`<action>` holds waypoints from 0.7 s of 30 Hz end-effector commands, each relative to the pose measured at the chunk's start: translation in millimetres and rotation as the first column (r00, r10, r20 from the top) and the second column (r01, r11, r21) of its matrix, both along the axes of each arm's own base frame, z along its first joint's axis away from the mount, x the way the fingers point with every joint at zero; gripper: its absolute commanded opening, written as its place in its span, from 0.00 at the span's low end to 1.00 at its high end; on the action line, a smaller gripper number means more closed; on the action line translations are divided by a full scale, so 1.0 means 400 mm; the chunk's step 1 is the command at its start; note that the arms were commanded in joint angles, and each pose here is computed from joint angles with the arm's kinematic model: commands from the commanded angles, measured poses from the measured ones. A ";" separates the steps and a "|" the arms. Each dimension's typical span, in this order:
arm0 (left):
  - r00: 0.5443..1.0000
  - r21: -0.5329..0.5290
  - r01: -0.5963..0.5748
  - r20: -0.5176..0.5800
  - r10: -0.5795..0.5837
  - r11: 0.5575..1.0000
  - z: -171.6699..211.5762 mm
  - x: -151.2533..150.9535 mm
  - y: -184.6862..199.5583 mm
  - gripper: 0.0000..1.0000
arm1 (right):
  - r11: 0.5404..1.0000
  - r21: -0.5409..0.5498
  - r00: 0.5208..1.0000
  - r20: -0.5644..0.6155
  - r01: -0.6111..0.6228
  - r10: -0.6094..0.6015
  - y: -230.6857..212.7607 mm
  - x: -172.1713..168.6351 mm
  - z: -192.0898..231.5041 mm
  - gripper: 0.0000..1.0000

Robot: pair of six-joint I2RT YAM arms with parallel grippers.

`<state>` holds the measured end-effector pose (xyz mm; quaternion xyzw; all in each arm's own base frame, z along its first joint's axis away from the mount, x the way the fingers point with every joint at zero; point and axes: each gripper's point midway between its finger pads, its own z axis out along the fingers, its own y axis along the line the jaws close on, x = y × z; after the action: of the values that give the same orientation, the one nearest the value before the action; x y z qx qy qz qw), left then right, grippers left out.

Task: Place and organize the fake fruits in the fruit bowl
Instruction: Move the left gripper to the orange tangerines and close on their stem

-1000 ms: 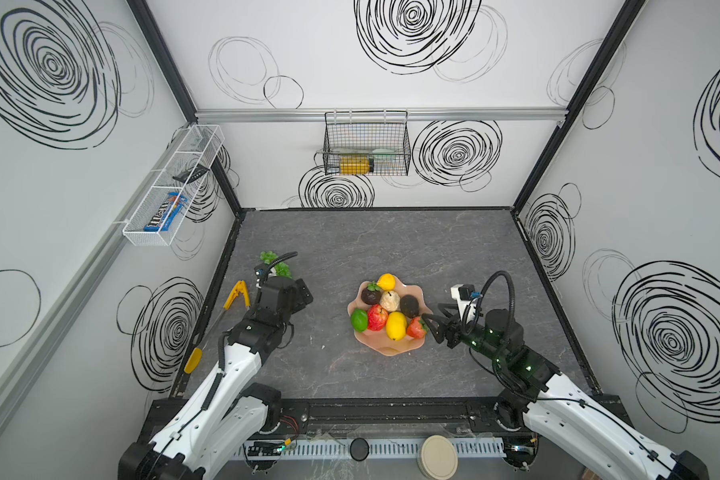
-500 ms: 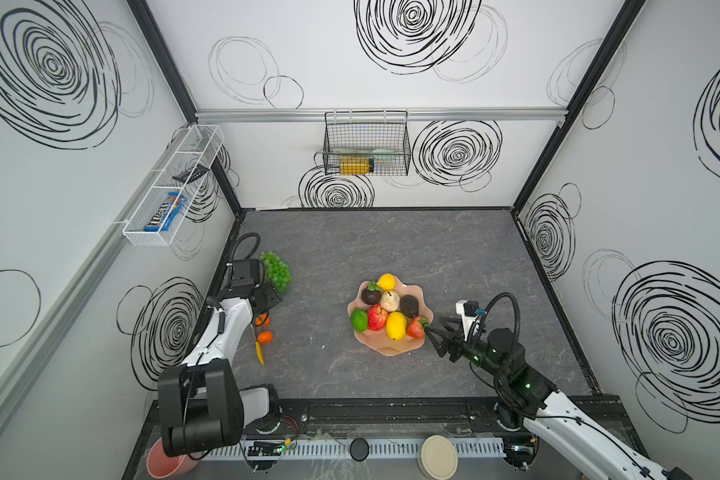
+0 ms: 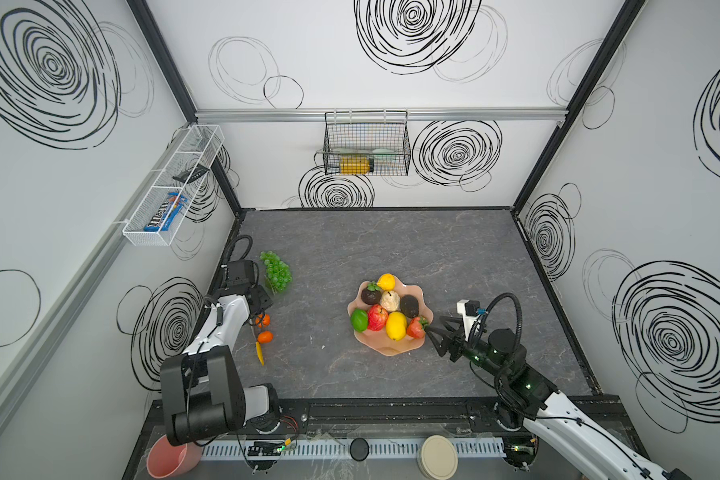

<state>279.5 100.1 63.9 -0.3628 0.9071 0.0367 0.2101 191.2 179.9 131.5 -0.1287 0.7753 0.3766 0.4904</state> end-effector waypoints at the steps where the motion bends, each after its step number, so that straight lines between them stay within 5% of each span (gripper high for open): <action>1: 1.000 -0.016 0.002 -0.011 -0.002 1.000 -0.016 0.006 0.003 0.51 | 1.000 0.019 1.000 0.018 0.007 -0.007 0.000 0.005 0.013 0.78; 21: 1.000 -0.071 -0.007 -0.029 0.005 0.997 -0.059 0.011 0.001 0.19 | 1.000 0.021 1.000 0.021 0.016 -0.016 -0.003 0.007 0.014 0.78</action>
<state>280.3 99.6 40.9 -0.3712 0.9112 0.0180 0.1778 191.4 179.9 131.5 -0.1284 0.7754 0.3765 0.4905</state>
